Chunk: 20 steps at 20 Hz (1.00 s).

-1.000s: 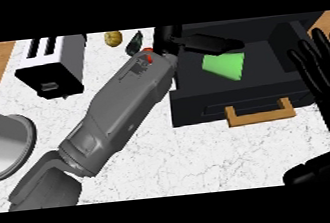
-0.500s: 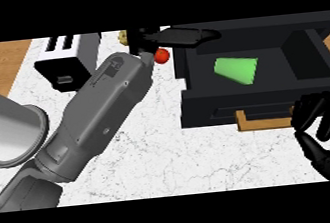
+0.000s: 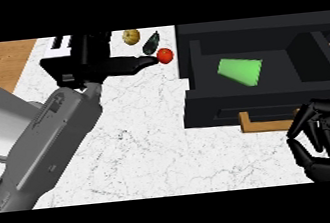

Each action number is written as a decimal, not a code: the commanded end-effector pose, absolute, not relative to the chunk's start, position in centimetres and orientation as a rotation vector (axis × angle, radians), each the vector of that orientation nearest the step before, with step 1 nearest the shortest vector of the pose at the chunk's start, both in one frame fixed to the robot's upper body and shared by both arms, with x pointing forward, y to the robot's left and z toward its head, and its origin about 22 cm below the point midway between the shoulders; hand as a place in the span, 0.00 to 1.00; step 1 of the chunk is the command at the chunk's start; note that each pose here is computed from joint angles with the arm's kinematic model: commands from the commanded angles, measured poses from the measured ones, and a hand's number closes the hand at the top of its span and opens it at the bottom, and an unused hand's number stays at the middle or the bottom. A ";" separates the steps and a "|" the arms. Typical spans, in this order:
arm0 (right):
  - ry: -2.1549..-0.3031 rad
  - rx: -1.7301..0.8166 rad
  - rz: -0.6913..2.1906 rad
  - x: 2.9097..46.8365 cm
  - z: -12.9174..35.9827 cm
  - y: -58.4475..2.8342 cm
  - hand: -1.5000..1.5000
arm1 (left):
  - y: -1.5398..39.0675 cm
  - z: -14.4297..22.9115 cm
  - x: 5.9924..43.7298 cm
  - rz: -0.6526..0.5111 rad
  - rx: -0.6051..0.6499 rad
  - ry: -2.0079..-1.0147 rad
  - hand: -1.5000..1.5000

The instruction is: Pick up the cup, place it into the drawer and close the drawer

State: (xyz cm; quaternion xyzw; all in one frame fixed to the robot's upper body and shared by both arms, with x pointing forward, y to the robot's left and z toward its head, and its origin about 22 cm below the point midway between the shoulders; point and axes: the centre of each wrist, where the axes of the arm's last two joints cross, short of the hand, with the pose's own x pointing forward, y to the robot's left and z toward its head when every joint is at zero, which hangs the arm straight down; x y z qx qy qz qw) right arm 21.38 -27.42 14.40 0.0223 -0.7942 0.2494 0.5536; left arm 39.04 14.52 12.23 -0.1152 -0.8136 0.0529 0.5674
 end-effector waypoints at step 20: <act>-1.690 -0.409 1.180 27.4 3.6 -20.4 0.00 | 31.1 7.1 28.5 0.179 -0.258 -1.893 0.00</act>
